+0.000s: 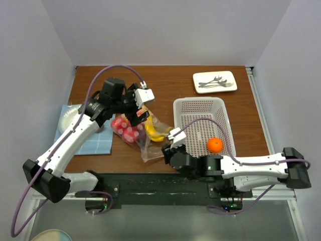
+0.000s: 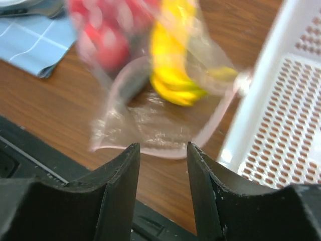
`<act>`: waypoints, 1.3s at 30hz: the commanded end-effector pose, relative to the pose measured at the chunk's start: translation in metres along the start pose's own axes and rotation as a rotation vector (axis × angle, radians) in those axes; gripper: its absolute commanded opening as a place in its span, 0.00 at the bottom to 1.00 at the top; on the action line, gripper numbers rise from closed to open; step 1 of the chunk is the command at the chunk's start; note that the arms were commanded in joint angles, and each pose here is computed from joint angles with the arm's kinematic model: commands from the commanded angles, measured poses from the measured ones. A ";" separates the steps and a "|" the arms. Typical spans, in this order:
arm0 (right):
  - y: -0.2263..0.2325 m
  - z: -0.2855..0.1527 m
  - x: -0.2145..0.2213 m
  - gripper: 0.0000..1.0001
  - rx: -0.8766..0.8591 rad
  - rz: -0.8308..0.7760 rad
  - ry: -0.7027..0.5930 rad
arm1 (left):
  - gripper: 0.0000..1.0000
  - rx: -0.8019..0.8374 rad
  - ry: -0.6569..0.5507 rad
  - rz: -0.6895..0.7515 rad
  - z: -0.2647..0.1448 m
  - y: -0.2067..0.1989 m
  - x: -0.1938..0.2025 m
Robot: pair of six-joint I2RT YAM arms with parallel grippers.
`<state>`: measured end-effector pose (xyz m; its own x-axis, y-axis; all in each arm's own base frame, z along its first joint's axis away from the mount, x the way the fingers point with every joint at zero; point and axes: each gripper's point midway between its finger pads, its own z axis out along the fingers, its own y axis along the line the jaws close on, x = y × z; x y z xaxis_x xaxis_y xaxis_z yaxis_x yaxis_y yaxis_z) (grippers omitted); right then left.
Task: Open the zip-top bag and remove the fake food
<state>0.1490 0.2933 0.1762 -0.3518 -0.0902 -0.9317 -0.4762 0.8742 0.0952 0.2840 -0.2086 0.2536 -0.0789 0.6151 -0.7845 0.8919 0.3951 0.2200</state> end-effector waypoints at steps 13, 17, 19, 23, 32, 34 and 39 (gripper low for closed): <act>0.013 -0.002 0.001 0.28 -0.003 -0.131 -0.017 | 1.00 -0.203 0.073 -0.176 0.016 0.100 0.105; 0.019 0.011 0.012 0.26 0.027 -0.184 -0.004 | 1.00 -0.202 0.051 -0.208 0.041 0.124 0.106; 0.020 0.013 0.013 0.26 0.031 -0.195 -0.007 | 1.00 -0.217 0.040 -0.218 0.052 0.136 0.106; 0.021 0.017 0.016 0.30 0.036 -0.187 -0.019 | 1.00 -0.215 0.036 -0.222 0.063 0.150 0.104; 0.012 0.044 0.035 0.67 0.046 -0.240 0.022 | 1.00 0.034 0.126 -0.267 0.093 0.101 0.143; 0.009 0.053 0.042 0.69 0.045 -0.271 0.044 | 1.00 0.088 0.159 -0.272 0.101 0.088 0.153; 0.008 0.075 0.040 0.70 0.046 -0.299 0.048 | 1.00 0.140 0.192 -0.238 0.112 0.072 0.161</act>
<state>0.1796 0.3151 0.1055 -0.2702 -0.3922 -0.8793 -0.5040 0.8358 -0.2179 0.3996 -0.1485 0.0885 -0.3961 0.5830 -0.7094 0.8470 0.5303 -0.0371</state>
